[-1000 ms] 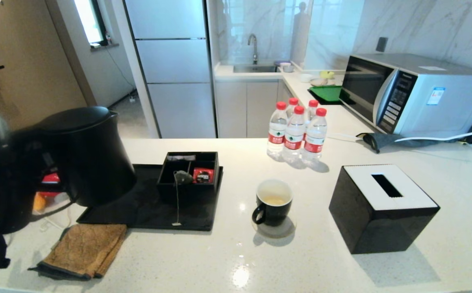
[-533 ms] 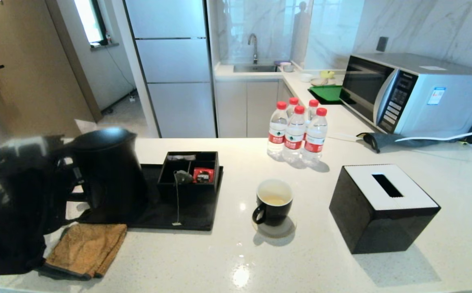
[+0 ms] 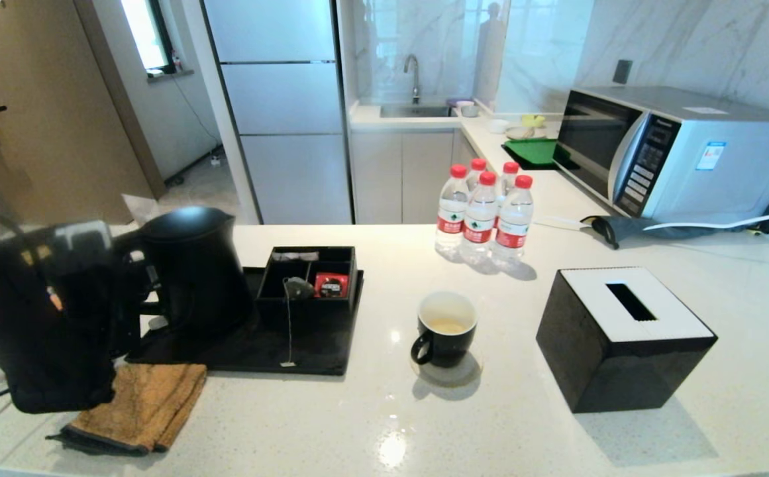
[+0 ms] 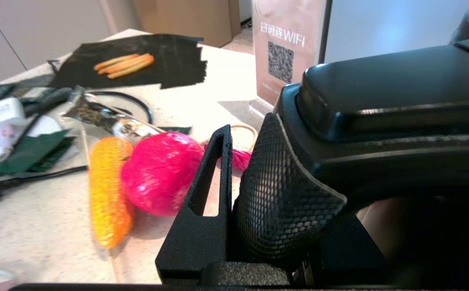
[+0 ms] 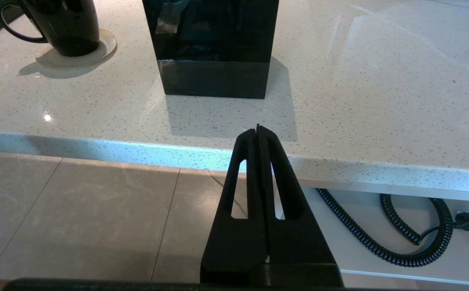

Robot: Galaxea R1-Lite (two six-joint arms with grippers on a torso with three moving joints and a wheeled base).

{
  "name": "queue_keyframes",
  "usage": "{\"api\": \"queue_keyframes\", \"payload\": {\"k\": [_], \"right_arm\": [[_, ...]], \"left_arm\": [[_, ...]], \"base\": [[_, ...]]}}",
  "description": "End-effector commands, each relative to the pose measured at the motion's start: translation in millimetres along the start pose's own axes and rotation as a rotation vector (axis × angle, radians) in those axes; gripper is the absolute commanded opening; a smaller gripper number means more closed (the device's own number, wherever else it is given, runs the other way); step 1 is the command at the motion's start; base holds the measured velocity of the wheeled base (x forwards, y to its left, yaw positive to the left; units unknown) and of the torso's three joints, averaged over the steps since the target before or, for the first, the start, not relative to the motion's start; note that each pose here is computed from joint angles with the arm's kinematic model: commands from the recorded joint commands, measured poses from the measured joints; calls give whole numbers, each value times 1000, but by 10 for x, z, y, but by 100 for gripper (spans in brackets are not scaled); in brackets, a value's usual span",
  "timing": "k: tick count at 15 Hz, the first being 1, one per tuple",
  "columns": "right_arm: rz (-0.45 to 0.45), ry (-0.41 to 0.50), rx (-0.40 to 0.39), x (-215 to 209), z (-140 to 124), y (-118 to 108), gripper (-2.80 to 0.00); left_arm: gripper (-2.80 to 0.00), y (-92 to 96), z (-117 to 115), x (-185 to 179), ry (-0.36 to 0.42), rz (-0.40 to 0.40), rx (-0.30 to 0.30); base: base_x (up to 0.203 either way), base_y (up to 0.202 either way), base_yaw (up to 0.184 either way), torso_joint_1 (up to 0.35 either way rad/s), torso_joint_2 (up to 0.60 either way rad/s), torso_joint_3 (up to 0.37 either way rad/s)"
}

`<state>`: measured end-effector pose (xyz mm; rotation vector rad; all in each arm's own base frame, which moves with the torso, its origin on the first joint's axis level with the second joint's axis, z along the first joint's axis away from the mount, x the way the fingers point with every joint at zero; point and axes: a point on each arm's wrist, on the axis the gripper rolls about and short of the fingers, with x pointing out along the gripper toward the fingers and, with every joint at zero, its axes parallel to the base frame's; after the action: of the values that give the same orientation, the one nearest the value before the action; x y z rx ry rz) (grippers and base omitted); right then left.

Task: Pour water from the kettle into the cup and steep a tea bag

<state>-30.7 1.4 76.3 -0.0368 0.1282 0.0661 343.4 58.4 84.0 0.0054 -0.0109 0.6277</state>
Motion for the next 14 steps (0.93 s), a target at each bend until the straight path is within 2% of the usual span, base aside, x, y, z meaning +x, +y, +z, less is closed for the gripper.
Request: {"api": "queue_keyframes", "payload": {"k": [1,6,14], "right_arm": [[1,2,0,1,0,0,-280],[1,2,0,1,0,0,-280],[1,2,0,1,0,0,-280]], "left_arm": [[-280,-45,-78,72,-23,1,-12],[-280,-92,-172,111,-8,-6,-5],[-280,-220,-158,100,-22,-35,-13]], "base": [[0,0,0,0,0,0],[0,0,0,0,0,0],[0,0,0,0,0,0]]}}
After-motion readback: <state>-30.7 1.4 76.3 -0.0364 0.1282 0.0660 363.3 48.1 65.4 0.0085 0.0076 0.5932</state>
